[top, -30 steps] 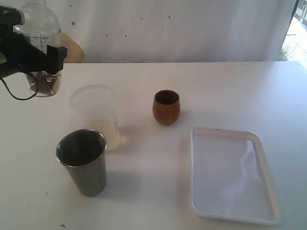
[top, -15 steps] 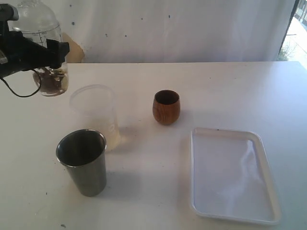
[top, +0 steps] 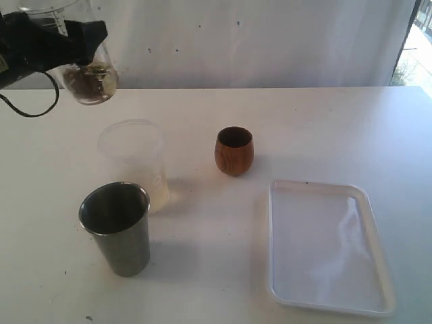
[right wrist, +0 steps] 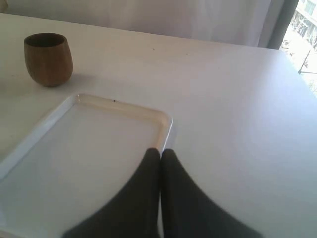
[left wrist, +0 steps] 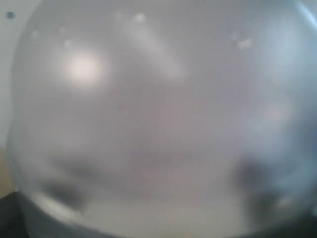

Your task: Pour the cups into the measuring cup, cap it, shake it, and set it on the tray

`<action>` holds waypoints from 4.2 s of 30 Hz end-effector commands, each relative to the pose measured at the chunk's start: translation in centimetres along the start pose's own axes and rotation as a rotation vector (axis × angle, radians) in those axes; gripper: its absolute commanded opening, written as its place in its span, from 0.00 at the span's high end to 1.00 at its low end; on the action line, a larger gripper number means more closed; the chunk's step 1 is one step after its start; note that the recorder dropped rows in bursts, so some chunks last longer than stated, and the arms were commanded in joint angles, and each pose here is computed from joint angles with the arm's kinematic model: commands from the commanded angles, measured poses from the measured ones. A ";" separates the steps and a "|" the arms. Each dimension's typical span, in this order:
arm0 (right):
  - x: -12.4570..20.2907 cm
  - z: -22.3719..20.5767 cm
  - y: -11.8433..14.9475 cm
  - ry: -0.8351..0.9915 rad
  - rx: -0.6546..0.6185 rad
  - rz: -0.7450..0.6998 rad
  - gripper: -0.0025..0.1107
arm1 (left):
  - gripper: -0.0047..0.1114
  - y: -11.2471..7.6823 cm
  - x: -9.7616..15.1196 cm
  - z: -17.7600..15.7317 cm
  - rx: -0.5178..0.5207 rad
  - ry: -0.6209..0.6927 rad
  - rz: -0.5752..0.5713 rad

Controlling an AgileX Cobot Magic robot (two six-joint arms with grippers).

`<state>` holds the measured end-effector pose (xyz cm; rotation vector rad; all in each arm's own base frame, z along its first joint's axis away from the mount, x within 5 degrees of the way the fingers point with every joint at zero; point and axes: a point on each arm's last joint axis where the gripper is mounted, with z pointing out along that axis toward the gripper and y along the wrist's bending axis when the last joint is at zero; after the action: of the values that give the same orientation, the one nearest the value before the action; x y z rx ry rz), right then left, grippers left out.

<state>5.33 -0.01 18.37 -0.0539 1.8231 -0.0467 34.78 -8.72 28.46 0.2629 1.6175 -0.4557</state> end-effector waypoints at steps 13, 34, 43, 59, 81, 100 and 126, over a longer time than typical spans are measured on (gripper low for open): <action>0.1 0.1 0.0 0.002 0.004 -0.002 0.98 | 0.96 -15.1 -0.6 0.2 0.565 0.015 0.014; 0.1 0.1 0.0 0.002 0.004 -0.002 0.98 | 0.96 -25.5 11.8 1.1 0.960 0.091 0.108; 0.1 0.1 0.0 0.002 0.004 -0.002 0.98 | 0.96 -27.1 15.4 3.7 0.987 0.102 0.116; 0.1 0.1 0.0 0.002 0.004 -0.002 0.98 | 0.35 -27.1 16.7 4.5 0.972 0.113 0.173; 0.1 0.1 0.0 0.002 0.004 -0.002 0.98 | 0.06 -27.2 15.2 4.3 0.975 0.075 0.178; 0.1 0.1 0.0 0.002 0.004 -0.002 0.98 | 0.06 -27.3 5.3 2.3 0.905 -0.123 0.189; 0.1 0.1 0.0 0.002 0.004 -0.002 0.98 | 0.96 -12.8 -10.6 -21.0 0.155 0.022 0.309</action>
<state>5.33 -0.01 18.37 -0.0539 1.8231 -0.0467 13.52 -12.45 41.92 0.6797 1.5292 -0.3330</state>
